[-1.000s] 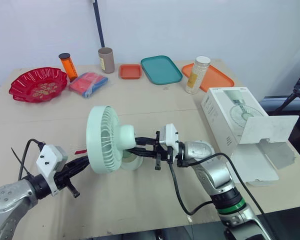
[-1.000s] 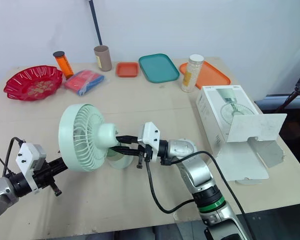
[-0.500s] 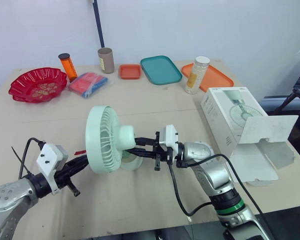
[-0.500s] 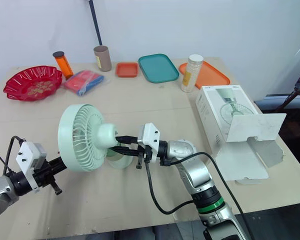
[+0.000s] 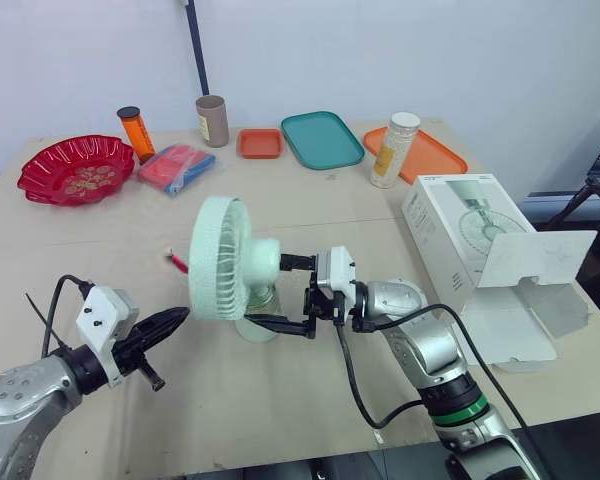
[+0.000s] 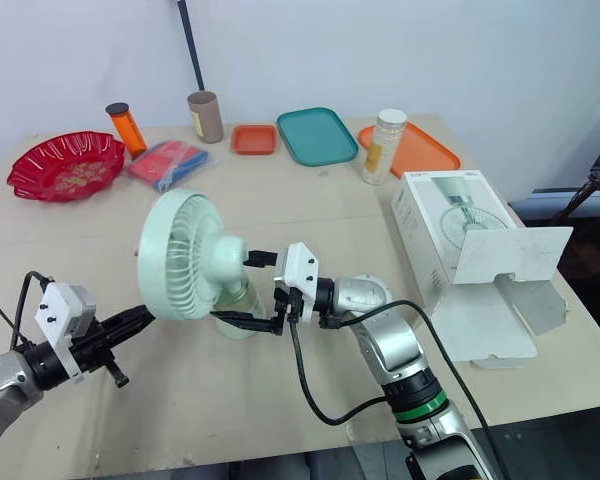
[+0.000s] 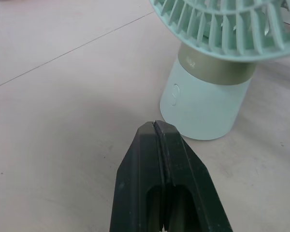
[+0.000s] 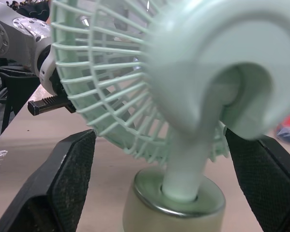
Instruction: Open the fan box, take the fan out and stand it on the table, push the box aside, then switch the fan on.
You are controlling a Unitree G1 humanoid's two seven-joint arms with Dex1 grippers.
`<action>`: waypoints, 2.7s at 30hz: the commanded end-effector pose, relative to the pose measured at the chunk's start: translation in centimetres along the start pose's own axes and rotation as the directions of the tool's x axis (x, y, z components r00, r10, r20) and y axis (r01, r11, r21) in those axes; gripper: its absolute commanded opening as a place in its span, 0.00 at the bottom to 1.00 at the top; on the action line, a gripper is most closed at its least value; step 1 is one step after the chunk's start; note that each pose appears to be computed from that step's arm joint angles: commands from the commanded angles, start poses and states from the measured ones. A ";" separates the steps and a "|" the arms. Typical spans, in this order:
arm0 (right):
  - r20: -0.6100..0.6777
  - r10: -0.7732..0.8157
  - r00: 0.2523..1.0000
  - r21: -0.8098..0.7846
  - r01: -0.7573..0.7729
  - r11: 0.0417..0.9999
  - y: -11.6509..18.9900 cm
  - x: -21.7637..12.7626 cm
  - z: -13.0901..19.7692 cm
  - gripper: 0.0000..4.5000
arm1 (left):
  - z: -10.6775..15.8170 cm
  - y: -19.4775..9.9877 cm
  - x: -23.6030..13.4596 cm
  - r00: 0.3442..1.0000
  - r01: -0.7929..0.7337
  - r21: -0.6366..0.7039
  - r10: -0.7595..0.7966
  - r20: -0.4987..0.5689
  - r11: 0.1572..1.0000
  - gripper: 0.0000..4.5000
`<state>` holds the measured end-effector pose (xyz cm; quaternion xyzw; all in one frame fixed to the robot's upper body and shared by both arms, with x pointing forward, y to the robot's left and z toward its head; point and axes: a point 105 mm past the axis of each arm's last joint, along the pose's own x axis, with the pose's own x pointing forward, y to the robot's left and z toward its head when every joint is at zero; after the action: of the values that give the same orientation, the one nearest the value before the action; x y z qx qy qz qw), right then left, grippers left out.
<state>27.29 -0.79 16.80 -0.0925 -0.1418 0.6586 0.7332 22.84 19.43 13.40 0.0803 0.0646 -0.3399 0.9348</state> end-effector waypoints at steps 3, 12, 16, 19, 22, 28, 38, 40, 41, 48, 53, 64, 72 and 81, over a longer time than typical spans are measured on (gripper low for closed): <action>0.030 0.002 1.000 -0.034 -0.001 0.999 -0.2 0.1 1.0 0.99 | 0.7 -0.2 0.1 1.000 0.001 0.027 -0.001 0.029 1.000 0.00; -0.002 -0.012 1.000 -0.041 0.012 0.999 -0.3 -0.8 0.8 0.99 | 0.6 0.0 -0.1 1.000 0.005 0.033 -0.006 0.025 0.999 0.00; -0.040 -0.030 0.999 -0.040 0.028 0.999 -0.5 -1.9 0.6 0.99 | 0.6 0.0 -0.1 1.000 0.009 0.039 -0.010 0.026 0.999 0.00; -0.082 -0.041 0.996 -0.040 0.038 0.998 -0.6 -2.9 0.3 0.99 | 0.6 0.0 -0.2 1.000 0.010 0.043 -0.011 0.028 0.999 0.00; -0.114 -0.058 0.992 -0.030 0.055 0.998 -0.7 -4.0 0.4 0.99 | 0.4 0.0 -0.5 1.000 0.012 0.048 -0.013 0.028 0.999 0.00; -0.178 -0.133 0.975 -0.016 0.132 0.991 -1.0 -6.2 1.1 1.00 | 0.4 0.1 -1.2 1.000 -0.001 0.069 -0.001 0.031 0.998 0.12; -0.283 -0.257 0.924 0.035 0.277 0.960 0.1 -9.7 2.1 1.00 | 0.1 -0.5 -2.8 1.000 0.010 0.068 -0.010 0.009 0.998 0.86; -0.300 -0.277 0.913 0.034 0.300 0.953 0.2 -10.1 2.1 1.00 | 0.0 -0.6 -3.0 1.000 0.009 0.065 -0.009 0.006 0.998 1.00; -0.314 -0.293 0.903 0.028 0.317 0.948 0.7 -10.7 2.1 1.00 | -0.2 -0.7 -3.4 1.000 0.013 0.063 -0.013 -0.004 0.998 1.00; -0.393 -0.354 0.849 -0.028 0.373 0.927 2.2 -13.7 2.0 1.00 | -0.6 -0.7 -4.5 0.999 0.023 0.061 -0.021 -0.034 0.998 1.00; -0.397 -0.404 0.824 -0.065 0.414 0.908 2.4 -15.1 2.5 1.00 | -0.8 -0.3 -5.5 0.999 0.007 0.075 -0.002 -0.054 0.997 1.00; -0.439 -0.443 0.782 -0.120 0.437 0.891 2.9 -16.8 2.6 1.00 | -1.2 -0.6 -7.2 0.997 -0.027 0.083 0.033 -0.076 0.996 1.00; -0.498 -0.409 0.765 -0.056 0.442 0.895 3.3 -17.7 1.7 1.00 | -2.7 -1.0 -9.3 0.989 -0.079 0.071 0.088 -0.119 0.994 1.00; -0.527 -0.386 0.757 -0.053 0.425 0.904 3.3 -18.5 1.3 1.00 | -3.1 0.0 -9.8 0.983 -0.115 0.106 0.129 -0.130 0.988 1.00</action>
<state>22.16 -18.52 14.54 -0.1938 0.0823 0.4384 0.8738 15.08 25.75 11.41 0.1325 0.1161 -0.2859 0.9419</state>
